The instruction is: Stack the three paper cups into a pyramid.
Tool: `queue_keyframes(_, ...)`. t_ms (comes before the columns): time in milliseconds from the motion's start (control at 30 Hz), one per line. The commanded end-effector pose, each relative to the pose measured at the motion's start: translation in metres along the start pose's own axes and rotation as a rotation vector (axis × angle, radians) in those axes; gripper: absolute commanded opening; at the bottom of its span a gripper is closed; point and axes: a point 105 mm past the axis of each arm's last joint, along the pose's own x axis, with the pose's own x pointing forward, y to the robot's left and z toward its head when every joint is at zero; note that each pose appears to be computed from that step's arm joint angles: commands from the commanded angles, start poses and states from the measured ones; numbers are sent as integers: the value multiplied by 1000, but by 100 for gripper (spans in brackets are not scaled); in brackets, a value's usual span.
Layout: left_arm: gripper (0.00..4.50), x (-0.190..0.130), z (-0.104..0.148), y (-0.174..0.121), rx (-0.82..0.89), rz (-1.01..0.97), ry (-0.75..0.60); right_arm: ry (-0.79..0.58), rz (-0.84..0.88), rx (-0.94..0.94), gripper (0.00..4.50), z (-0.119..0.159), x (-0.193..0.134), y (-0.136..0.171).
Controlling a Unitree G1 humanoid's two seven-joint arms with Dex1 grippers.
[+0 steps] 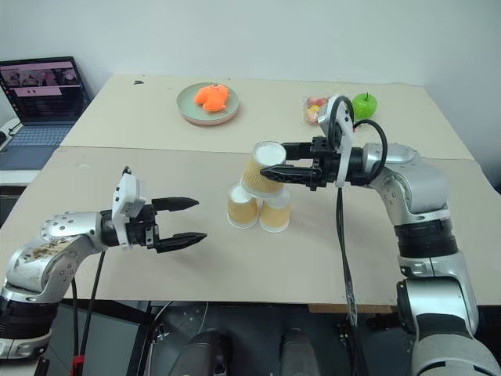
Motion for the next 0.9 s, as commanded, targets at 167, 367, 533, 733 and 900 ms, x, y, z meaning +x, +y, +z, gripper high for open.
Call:
queue_keyframes(167,450,2,21,-1,64,46,-90,-21,27,-56,259,9,0,-3)
queue_keyframes(367,450,3,23,-1,67,56,-104,6,51,-16,259,-4,3,-2)
queue_keyframes(533,450,5,25,1,65,60,-116,16,67,-7,259,-7,9,-3)
queue_keyframes(733,450,7,26,2,61,63,-126,28,81,-13,259,-9,14,-6)
queue_keyframes(900,450,7,25,2,57,68,-129,31,58,-16,412,-9,13,-13)
